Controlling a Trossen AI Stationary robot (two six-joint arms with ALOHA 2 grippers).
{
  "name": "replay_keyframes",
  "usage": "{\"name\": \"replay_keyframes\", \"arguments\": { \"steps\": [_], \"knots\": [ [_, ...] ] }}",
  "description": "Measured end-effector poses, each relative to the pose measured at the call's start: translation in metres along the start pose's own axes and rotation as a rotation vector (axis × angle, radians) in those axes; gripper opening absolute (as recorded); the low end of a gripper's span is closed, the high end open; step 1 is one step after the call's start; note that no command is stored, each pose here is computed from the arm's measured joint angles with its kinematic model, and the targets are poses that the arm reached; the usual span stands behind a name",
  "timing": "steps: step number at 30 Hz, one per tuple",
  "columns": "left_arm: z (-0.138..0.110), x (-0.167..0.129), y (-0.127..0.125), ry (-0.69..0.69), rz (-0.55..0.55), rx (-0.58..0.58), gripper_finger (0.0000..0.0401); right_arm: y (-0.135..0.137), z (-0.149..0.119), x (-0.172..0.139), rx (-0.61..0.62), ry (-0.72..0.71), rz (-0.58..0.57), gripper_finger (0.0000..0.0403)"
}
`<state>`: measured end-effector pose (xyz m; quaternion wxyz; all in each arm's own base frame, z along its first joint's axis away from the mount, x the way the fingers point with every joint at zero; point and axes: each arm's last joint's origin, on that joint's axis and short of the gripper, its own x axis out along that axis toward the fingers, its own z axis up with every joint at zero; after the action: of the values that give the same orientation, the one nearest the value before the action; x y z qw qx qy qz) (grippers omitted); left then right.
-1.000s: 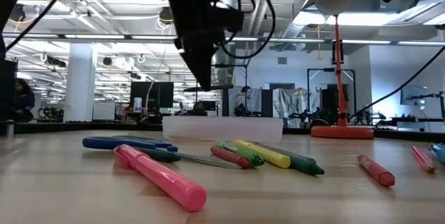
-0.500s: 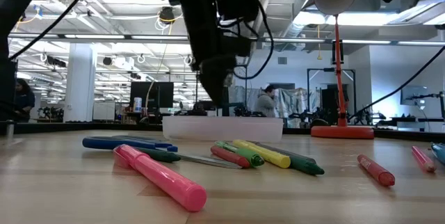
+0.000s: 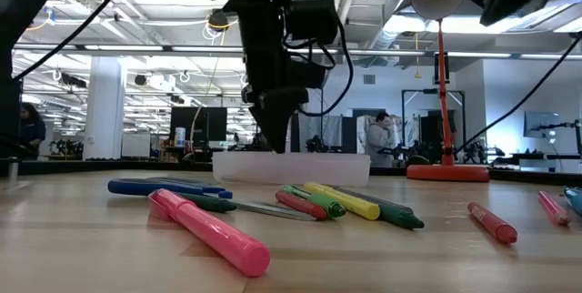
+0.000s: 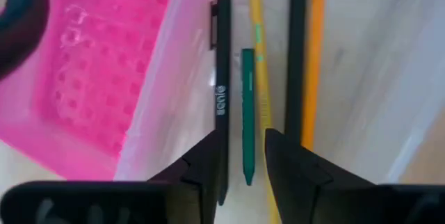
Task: Pick & place school supplies into a supply box
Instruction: Put the pink pencil into the pink supply box
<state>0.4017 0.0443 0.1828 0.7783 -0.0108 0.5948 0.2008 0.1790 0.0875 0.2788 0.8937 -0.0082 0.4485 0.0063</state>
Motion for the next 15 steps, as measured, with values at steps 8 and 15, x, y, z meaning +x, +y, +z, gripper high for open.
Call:
{"name": "replay_keyframes", "arguments": {
  "steps": [8, 15],
  "knots": [
    [-0.011, -0.050, 0.003, -0.012, -0.063, 0.036, 0.0113, 0.014, 0.000, 0.036, -0.186, 0.161, 0.041, 0.0068],
    [-0.043, -0.121, 0.006, -0.071, 0.086, 0.076, 0.0114, 0.023, -0.002, 0.066, -0.352, 0.257, 0.044, 0.0068]
  ]
}}
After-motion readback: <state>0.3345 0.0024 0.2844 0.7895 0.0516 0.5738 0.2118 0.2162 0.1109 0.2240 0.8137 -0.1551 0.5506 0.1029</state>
